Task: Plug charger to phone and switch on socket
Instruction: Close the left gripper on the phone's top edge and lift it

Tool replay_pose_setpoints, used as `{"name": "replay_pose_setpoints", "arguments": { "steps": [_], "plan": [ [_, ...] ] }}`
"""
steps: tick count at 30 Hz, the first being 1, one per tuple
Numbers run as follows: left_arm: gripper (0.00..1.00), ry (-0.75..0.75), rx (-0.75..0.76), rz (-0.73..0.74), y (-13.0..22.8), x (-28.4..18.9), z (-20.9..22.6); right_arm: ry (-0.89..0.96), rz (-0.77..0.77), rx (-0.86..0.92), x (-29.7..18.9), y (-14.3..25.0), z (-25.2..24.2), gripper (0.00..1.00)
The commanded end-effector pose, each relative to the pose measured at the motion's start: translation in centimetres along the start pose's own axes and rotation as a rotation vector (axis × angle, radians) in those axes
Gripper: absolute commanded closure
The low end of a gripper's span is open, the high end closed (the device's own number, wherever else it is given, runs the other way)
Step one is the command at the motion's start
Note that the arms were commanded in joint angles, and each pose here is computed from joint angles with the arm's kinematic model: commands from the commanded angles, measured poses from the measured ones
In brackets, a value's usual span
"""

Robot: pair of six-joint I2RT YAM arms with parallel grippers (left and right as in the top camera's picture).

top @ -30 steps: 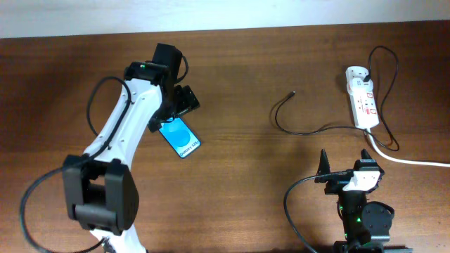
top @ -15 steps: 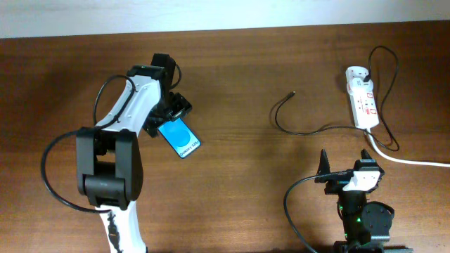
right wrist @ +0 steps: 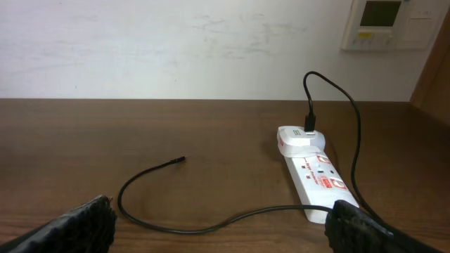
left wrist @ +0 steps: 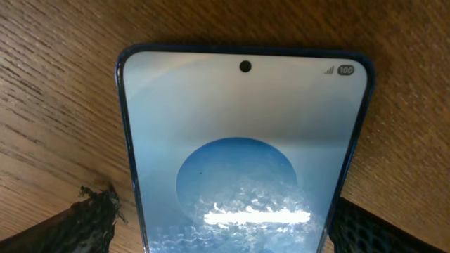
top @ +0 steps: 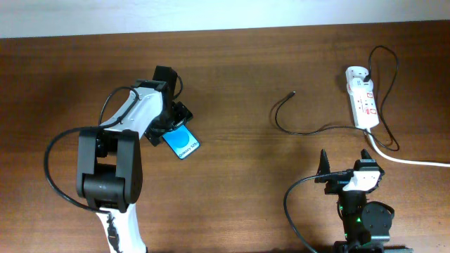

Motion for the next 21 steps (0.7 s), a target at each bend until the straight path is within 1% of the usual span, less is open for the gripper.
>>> {"name": "replay_pose_setpoints", "arguments": {
  "steps": [1,3,4,5,13,14,15,17,18,19,21],
  "plan": [
    [0.01,-0.05,-0.016,0.07,1.3,2.1,1.2,-0.018,0.002,-0.007,0.0,0.2,0.3,0.01],
    [0.01,-0.048,-0.012,0.091,1.6,2.1,1.2,-0.018,0.002,-0.007,0.0,0.2,0.3,0.01],
    [0.01,0.008,0.034,0.15,2.3,2.1,0.6,-0.018,0.002,-0.007,0.0,0.2,0.3,0.02],
    [0.01,0.026,0.05,0.168,2.5,2.0,0.5,-0.018,0.002,-0.007,0.0,0.2,0.3,0.01],
    [0.01,0.028,0.127,0.185,2.8,2.0,0.6,-0.018,0.002,-0.007,0.0,0.2,0.3,0.01],
    [0.04,0.028,0.127,0.185,2.8,2.0,0.6,-0.018,0.002,-0.007,0.0,0.2,0.3,0.01],
    [0.1,0.029,0.126,0.185,2.8,2.0,0.6,-0.018,0.002,-0.007,0.0,0.2,0.3,0.01],
    [0.17,0.029,0.126,0.184,2.8,2.0,0.6,-0.018,0.002,-0.007,0.0,0.2,0.3,0.01],
    [0.23,0.029,0.126,0.184,2.8,2.0,0.6,-0.018,0.002,-0.007,0.0,0.2,0.3,0.02],
    [0.27,0.029,0.127,0.185,2.8,2.0,0.6,-0.018,0.002,-0.007,0.0,0.2,0.3,0.01],
    [0.32,0.029,0.126,0.184,2.8,2.0,0.6,-0.018,0.002,-0.007,0.0,0.2,0.3,0.01]
  ]
}}
Point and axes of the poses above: each gripper's point midway between its finger pads, its own x axis out along the fingers, its own z axis along the line the jaws close on, y = z × x, the point moved 6 cm from there along -x, back along the fingers, and after that the axes turned 1 degree about -x, right-handed, at the moved point
